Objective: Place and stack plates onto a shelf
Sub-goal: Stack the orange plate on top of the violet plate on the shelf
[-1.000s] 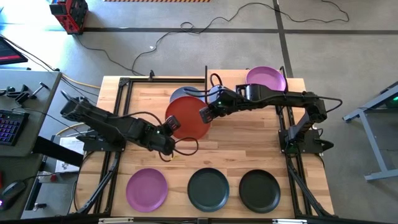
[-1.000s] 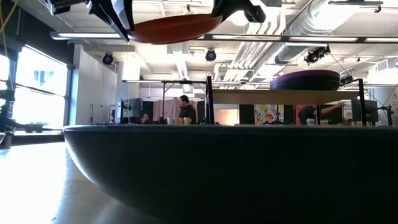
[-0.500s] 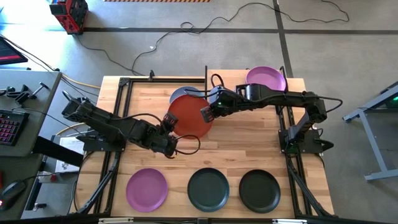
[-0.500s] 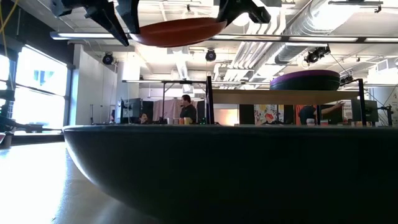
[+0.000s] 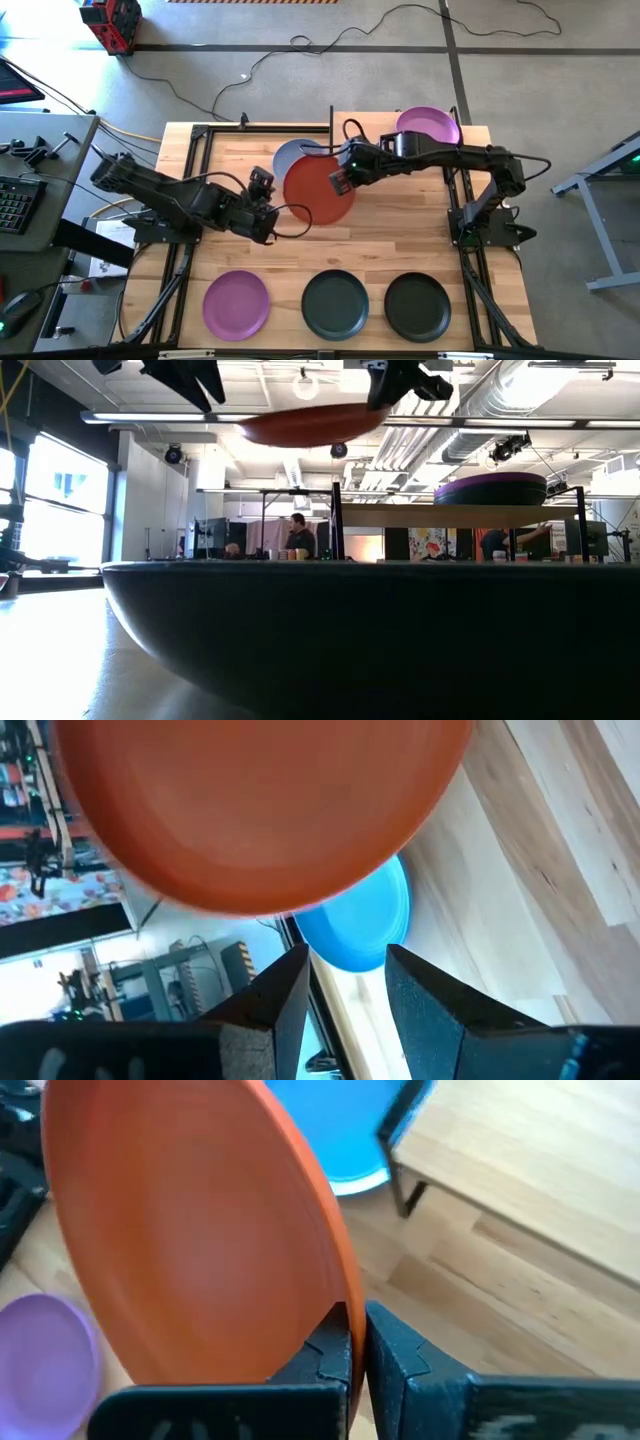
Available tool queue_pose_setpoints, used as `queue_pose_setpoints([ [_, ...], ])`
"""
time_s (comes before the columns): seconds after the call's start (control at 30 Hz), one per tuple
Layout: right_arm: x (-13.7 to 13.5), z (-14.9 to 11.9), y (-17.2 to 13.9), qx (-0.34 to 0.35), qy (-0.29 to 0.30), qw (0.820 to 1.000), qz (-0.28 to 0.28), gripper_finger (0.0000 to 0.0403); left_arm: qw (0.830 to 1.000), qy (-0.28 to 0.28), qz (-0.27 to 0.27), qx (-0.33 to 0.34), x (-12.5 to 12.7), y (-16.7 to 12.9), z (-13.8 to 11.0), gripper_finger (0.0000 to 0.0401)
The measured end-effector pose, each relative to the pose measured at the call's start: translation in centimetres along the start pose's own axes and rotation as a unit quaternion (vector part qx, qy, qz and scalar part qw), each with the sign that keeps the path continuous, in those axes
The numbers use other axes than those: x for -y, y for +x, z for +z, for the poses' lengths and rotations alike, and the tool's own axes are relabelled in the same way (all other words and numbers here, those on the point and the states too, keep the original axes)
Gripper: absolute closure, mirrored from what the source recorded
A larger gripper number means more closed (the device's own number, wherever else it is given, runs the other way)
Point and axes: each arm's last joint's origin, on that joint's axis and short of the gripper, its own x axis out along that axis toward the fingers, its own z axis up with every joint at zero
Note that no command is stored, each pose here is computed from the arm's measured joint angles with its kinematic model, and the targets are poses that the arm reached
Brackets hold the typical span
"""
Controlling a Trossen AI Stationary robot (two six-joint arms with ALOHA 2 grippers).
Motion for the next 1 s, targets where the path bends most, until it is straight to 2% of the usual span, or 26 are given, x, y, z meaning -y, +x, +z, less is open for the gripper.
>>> queue_pose_setpoints([
  [0.2, 1.2, 0.8, 0.1, -0.007, -0.008, 1.000, -0.025, 0.0402, 0.999, -0.042, 0.014, -0.001, -0.6, -0.9, -1.2, 0.0277],
  [0.43, 2.7, 1.7, 0.4, -0.029, -0.029, 0.998, -0.048, 0.0402, 0.989, -0.136, 0.060, -0.020, -2.2, -1.8, -3.7, 0.0277],
  [0.67, 4.1, 2.5, 0.5, -0.055, -0.054, 0.995, -0.055, 0.0403, 0.966, -0.241, 0.081, -0.048, -4.5, -1.7, -7.0, 0.0277],
  [1.0, 8.2, 4.9, -1.2, -0.059, -0.080, 0.993, -0.062, 0.0403, 0.935, -0.324, 0.100, -0.100, -6.9, -1.0, -10.8, 0.0277],
])
